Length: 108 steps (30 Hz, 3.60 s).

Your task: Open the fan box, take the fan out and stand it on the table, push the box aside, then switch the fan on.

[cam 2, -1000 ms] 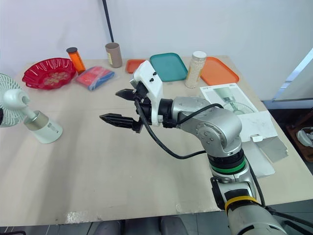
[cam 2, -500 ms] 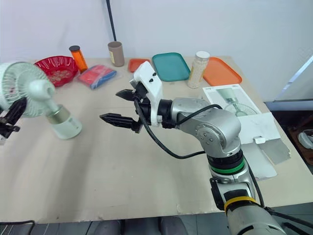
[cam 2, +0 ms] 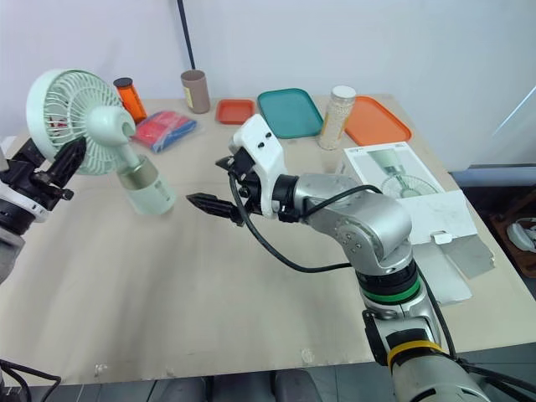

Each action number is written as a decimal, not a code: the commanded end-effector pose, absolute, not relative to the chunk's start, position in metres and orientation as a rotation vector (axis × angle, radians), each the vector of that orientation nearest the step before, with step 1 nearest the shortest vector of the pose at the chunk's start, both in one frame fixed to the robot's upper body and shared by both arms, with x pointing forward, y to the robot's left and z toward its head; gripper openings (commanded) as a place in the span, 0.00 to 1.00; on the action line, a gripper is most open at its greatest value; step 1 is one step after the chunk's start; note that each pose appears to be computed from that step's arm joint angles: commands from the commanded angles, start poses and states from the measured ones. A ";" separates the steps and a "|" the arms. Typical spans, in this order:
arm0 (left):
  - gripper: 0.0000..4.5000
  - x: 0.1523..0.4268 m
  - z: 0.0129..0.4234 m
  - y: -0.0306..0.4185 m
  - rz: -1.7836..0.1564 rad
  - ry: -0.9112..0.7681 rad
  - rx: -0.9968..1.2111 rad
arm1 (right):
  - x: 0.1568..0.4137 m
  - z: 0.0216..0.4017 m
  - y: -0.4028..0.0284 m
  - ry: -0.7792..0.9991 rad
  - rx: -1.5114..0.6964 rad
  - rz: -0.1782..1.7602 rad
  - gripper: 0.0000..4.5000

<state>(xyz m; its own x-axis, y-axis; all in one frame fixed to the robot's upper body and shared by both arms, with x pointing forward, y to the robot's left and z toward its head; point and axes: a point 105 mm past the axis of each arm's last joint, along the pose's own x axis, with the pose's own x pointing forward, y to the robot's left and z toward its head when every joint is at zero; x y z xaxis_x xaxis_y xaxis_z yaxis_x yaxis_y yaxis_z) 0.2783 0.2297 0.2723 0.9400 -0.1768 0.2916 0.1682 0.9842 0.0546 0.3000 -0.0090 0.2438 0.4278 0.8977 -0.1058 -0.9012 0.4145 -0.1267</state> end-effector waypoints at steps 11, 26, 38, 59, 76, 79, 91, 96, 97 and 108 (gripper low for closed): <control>0.45 0.257 0.279 0.186 -0.270 -0.348 0.045 | 0.293 0.252 0.014 -0.065 -0.213 1.156 0.63; 0.45 0.259 0.277 0.171 -0.304 -0.325 0.014 | 0.317 0.243 0.032 -0.044 -0.185 1.060 0.63; 0.45 0.256 0.273 0.168 -0.309 -0.313 -0.007 | 0.321 0.242 0.040 -0.047 -0.179 1.055 0.63; 0.45 0.255 0.269 0.162 -0.326 -0.296 -0.029 | 0.323 0.242 0.049 -0.043 -0.151 1.065 0.63; 0.45 0.255 0.268 0.159 -0.331 -0.300 -0.038 | 0.323 0.235 0.054 -0.013 -0.144 1.073 0.29; 0.45 0.255 0.268 0.159 -0.331 -0.300 -0.041 | 0.322 0.234 0.054 -0.011 -0.145 1.076 0.29; 0.45 0.256 0.267 0.159 -0.328 -0.299 -0.043 | 0.323 0.235 0.054 -0.010 -0.131 1.071 0.07; 0.45 0.256 0.268 0.160 -0.328 -0.305 -0.041 | 0.322 0.233 0.054 0.000 -0.139 1.073 0.07; 0.45 0.256 0.269 0.160 -0.328 -0.306 -0.040 | 0.323 0.233 0.054 0.002 -0.139 1.072 0.07; 0.56 0.256 0.270 0.163 -0.318 -0.314 -0.039 | 0.321 0.232 0.055 0.009 -0.130 1.080 0.07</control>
